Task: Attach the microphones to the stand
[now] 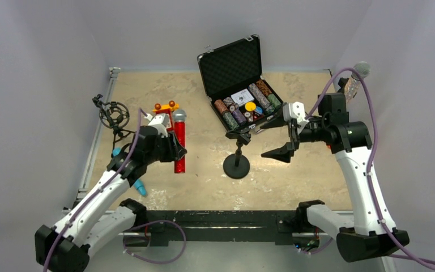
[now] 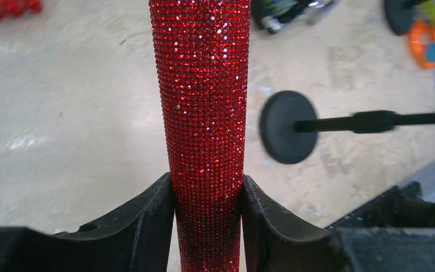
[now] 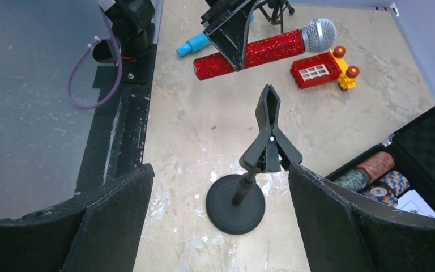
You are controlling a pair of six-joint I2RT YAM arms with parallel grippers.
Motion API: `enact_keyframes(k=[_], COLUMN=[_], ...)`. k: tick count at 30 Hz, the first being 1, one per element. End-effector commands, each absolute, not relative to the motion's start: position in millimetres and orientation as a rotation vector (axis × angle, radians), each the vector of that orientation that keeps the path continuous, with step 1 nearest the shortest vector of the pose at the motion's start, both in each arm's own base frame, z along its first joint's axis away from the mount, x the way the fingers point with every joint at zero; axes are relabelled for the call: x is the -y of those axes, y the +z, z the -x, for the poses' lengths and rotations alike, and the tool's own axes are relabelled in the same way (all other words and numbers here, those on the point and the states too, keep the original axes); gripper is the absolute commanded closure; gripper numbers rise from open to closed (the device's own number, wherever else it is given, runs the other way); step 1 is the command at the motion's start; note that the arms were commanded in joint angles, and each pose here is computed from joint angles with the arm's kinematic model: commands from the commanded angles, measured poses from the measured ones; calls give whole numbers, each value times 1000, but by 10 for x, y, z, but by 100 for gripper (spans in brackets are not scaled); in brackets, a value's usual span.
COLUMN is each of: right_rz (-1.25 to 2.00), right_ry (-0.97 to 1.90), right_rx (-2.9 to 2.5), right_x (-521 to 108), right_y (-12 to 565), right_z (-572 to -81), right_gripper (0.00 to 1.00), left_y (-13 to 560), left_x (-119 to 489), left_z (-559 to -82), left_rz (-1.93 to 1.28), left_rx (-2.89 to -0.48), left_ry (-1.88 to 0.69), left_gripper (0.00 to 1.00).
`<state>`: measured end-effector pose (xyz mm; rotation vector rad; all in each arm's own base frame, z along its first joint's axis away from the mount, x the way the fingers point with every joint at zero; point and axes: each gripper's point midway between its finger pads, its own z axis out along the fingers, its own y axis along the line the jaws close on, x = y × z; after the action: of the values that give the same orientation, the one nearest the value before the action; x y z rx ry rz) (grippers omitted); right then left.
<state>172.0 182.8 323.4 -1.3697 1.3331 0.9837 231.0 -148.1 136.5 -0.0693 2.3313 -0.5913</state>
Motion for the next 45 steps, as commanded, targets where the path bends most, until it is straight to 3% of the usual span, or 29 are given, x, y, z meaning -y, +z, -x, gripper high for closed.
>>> enact_keyframes(k=[1, 8, 16, 23, 35, 40, 45], right_rz=[1367, 1358, 1290, 1219, 1113, 1111, 1126], right_ry=[1027, 1011, 1166, 1295, 1509, 1602, 1665], right_rx=[-1377, -1435, -1427, -1396, -1483, -1497, -1502], right_x=[-1816, -2101, -2521, -2850, -3059, -3087, -3092], right_y=[3430, 3707, 4186, 4520, 4516, 4423, 4354], right_z=[-1602, -1696, -1839, -1876, -1931, -1881, -1830], right_gripper=[9, 10, 9, 11, 16, 30, 59], left_y=[2279, 3600, 4644, 5128, 5213, 5212, 5203], left_x=[1919, 2080, 2239, 2505, 2905, 2968, 2971], left_z=[-2310, -2179, -2079, -2062, -2125, -2114, -2110], left_rz=[-220, -386, -457, -467, -464, -472, -470], left_rx=[-1957, -1550, -1320, -1187, -1153, -1138, -1135], left_ry=[-906, -1039, -1134, -1248, -1335, -1354, -1358], left_gripper=[100, 100, 100, 100, 100, 100, 100])
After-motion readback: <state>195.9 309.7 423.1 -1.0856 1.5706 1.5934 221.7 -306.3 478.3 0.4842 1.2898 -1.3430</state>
